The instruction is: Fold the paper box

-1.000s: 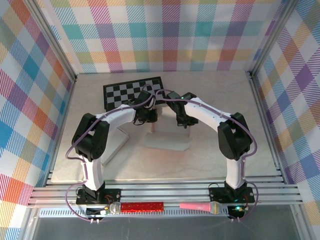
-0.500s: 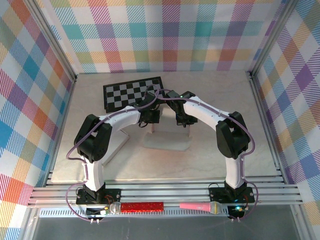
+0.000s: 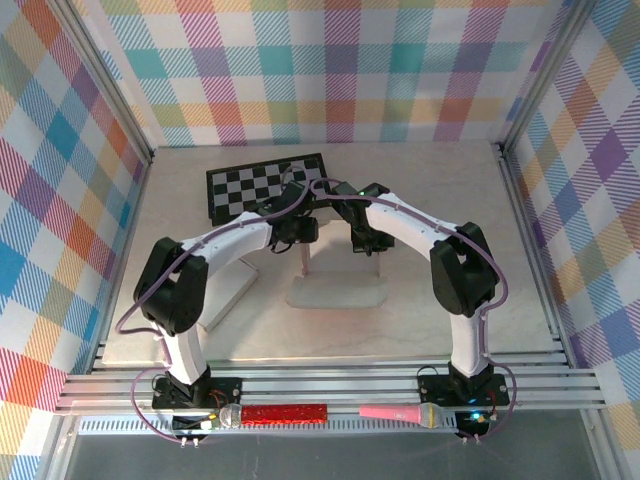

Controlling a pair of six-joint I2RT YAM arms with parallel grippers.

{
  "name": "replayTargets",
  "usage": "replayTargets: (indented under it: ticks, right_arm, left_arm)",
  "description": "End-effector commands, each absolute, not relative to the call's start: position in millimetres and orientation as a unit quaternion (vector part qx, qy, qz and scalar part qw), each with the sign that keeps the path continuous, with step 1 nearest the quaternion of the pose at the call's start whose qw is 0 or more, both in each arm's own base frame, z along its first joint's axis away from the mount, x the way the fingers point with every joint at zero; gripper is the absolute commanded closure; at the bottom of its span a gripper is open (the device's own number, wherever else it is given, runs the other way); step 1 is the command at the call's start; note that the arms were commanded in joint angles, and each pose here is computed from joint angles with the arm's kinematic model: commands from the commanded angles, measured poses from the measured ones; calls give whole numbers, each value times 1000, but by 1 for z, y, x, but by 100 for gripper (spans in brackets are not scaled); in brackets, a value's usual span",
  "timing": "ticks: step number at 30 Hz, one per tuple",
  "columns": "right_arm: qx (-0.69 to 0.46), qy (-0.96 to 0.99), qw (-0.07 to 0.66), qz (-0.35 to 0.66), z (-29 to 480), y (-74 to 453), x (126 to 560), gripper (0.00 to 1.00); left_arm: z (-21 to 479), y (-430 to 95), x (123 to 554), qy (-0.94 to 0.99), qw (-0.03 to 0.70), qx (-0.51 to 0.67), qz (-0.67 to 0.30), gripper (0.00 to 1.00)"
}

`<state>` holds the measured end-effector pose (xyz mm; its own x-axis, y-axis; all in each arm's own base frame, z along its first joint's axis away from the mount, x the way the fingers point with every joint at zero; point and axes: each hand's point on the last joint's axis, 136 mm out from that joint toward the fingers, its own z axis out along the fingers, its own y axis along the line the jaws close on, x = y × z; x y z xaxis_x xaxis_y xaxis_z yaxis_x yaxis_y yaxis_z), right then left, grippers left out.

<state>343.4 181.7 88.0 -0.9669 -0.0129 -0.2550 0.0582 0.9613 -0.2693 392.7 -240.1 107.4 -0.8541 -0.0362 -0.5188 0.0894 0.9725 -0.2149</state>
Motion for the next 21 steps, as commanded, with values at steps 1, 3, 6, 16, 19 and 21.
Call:
replayTargets:
  ticks: [1, 3, 6, 16, 19, 21]
  right_arm:
    - [16, 985, 106, -136, 87, 180, 339, 100]
    - [27, 986, 99, -130, 86, 177, 337, 100]
    - [58, 988, 85, -115, 82, 170, 332, 100]
    - [310, 948, -6, -67, 59, 116, 276, 100]
    - [422, 902, -53, -67, 47, 100, 243, 100]
    - [491, 864, -87, -61, 40, 98, 223, 100]
  left_arm:
    - [133, -243, 378, 948, 274, -8, -161, 56]
    - [147, -240, 373, 943, 283, -20, -173, 56]
    - [173, -226, 363, 936, 301, -46, -176, 54]
    - [212, -182, 306, 928, 297, -103, -202, 57]
    - [193, -184, 284, 935, 256, -101, -222, 61]
    - [179, -189, 270, 938, 232, -100, -239, 62]
